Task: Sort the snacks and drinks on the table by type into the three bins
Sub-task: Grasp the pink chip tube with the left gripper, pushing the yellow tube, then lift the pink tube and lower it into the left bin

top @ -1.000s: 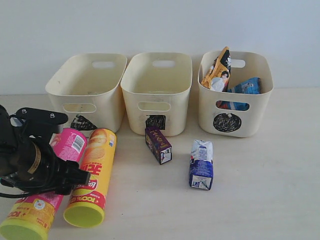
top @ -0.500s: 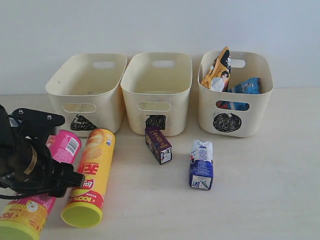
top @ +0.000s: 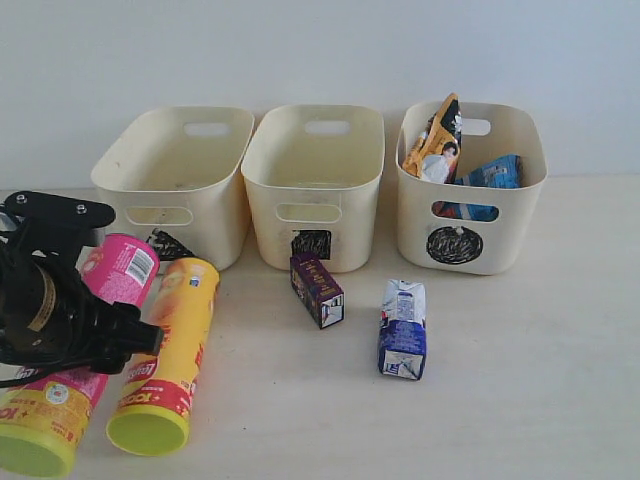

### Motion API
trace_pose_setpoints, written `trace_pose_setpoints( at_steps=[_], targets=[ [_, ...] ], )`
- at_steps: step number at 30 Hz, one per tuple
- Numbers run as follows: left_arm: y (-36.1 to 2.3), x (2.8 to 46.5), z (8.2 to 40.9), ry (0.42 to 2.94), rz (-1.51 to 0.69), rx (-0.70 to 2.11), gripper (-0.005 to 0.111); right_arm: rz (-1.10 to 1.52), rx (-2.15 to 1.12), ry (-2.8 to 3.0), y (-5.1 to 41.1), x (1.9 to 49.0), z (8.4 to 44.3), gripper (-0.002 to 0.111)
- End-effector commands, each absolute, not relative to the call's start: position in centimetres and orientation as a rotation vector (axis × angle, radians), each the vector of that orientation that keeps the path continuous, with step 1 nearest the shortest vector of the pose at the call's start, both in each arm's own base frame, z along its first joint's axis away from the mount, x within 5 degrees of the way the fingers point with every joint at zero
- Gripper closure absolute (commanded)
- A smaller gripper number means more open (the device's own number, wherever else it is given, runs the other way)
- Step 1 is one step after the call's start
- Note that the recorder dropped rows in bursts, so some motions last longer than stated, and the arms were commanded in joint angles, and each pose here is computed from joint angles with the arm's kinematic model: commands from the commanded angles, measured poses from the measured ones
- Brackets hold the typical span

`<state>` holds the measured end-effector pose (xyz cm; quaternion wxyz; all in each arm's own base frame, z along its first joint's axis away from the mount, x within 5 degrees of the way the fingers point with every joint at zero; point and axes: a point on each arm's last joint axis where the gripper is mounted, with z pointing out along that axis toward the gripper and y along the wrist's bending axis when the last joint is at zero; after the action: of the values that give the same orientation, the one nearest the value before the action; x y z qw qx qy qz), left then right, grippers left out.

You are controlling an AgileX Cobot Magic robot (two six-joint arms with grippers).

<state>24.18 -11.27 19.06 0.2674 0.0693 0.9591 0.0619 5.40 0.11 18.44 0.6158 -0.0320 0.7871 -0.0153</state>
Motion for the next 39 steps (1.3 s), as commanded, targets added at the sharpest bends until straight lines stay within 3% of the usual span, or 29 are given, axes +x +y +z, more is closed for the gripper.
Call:
trace_pose_setpoints(
  at_steps=[1,21,29,34,39],
  targets=[
    [-11.1,24.1,19.3,2.584,0.177,0.188,0.103,-0.039,-0.077,1.804,0.1,5.4,18.4,0.108],
    [-9.9,24.1,19.6,2.598,0.320,0.320,0.103,-0.039,-0.077,1.804,0.1,5.4,18.4,0.108],
    [-11.2,25.3,27.0,2.434,0.166,0.391,0.103,-0.039,-0.077,1.804,0.1,5.4,18.4,0.108],
    [-12.3,28.7,33.1,2.166,0.097,0.383,0.103,-0.039,-0.077,1.804,0.1,5.4,18.4,0.108],
    [-11.4,35.0,34.0,2.071,0.024,0.244,0.103,-0.039,-0.077,1.807,0.1,5.4,18.4,0.108]
  ],
)
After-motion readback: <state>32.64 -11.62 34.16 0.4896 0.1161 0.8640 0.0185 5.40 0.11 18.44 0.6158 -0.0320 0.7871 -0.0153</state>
